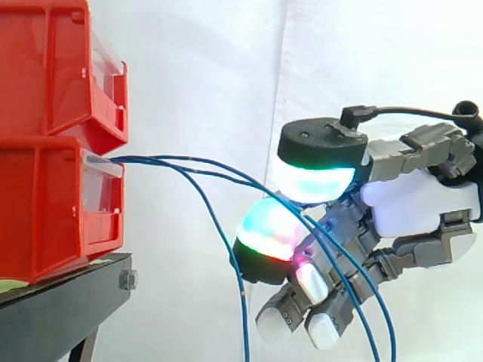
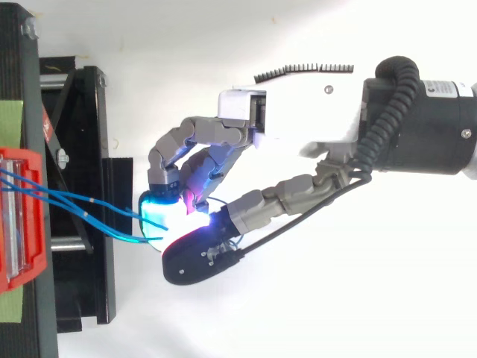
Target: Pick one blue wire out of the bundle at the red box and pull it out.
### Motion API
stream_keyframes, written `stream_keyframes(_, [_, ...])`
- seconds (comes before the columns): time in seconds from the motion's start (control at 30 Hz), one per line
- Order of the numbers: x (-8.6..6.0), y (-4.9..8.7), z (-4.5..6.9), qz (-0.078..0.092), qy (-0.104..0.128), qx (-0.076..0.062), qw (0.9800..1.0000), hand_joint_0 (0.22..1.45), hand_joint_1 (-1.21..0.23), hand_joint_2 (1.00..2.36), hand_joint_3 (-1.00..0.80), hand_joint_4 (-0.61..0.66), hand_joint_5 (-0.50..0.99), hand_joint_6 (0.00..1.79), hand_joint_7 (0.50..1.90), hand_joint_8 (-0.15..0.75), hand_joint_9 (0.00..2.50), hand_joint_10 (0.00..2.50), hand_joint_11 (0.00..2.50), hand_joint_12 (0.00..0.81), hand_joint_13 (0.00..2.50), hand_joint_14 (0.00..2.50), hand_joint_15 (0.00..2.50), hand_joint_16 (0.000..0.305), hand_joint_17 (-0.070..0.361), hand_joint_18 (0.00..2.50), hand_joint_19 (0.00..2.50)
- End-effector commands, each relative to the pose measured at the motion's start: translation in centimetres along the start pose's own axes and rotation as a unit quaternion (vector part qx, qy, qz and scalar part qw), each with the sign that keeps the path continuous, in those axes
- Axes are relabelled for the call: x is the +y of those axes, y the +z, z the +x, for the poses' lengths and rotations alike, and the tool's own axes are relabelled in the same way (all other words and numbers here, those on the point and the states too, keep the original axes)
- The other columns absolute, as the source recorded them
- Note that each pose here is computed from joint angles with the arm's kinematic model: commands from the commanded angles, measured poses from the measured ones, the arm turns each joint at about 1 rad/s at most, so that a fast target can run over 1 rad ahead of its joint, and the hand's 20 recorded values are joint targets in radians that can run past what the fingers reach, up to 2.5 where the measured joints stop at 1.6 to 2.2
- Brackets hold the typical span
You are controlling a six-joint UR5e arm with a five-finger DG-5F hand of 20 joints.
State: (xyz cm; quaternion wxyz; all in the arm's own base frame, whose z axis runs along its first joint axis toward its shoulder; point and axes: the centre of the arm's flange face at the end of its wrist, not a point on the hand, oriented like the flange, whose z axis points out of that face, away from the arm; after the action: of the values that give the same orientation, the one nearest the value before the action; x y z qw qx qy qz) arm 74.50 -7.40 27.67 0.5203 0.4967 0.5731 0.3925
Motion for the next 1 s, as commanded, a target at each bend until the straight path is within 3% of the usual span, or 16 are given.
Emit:
stream_keyframes(0.0, [-0.01,0.0,0.0,0.0,-0.001,0.0,1.0,0.59,-0.64,1.02,-0.19,0.22,-0.21,0.92,1.02,0.387,0.85,0.02,0.65,0.461,0.63,0.01,0.27,0.064,0.144,0.67,0.43])
stream_keyframes(0.33, [-0.01,0.0,0.0,0.0,-0.001,0.0,1.0,0.63,-0.82,1.01,-0.3,0.22,-0.21,0.93,0.97,0.382,0.85,0.02,0.68,0.457,0.64,0.01,0.27,0.063,0.142,0.69,0.4])
stream_keyframes(0.5, [-0.01,0.0,0.0,0.0,-0.001,0.0,1.0,0.72,-0.88,1.01,-0.41,0.22,-0.22,0.93,1.01,0.366,0.82,0.02,0.67,0.453,0.64,0.01,0.24,0.062,0.139,0.72,0.35])
stream_keyframes(0.6, [0.06,0.02,-0.01,-0.001,0.0,0.0,1.0,0.73,-0.87,1.01,-0.43,0.26,-0.22,0.92,0.99,0.36,0.81,0.02,0.67,0.448,0.65,0.01,0.25,0.061,0.138,0.72,0.34])
stream_keyframes(0.8, [0.09,0.05,-0.02,-0.002,0.001,-0.001,1.0,0.58,-0.74,1.0,-0.46,0.27,-0.22,0.9,0.98,0.371,0.83,0.02,0.66,0.455,0.63,0.01,0.28,0.063,0.142,0.68,0.42])
stream_keyframes(0.97, [0.16,0.07,-0.05,-0.003,0.001,-0.002,1.0,0.59,-0.7,1.01,-0.38,0.26,-0.21,0.9,1.0,0.381,0.85,0.02,0.66,0.456,0.64,0.01,0.28,0.063,0.143,0.68,0.43])
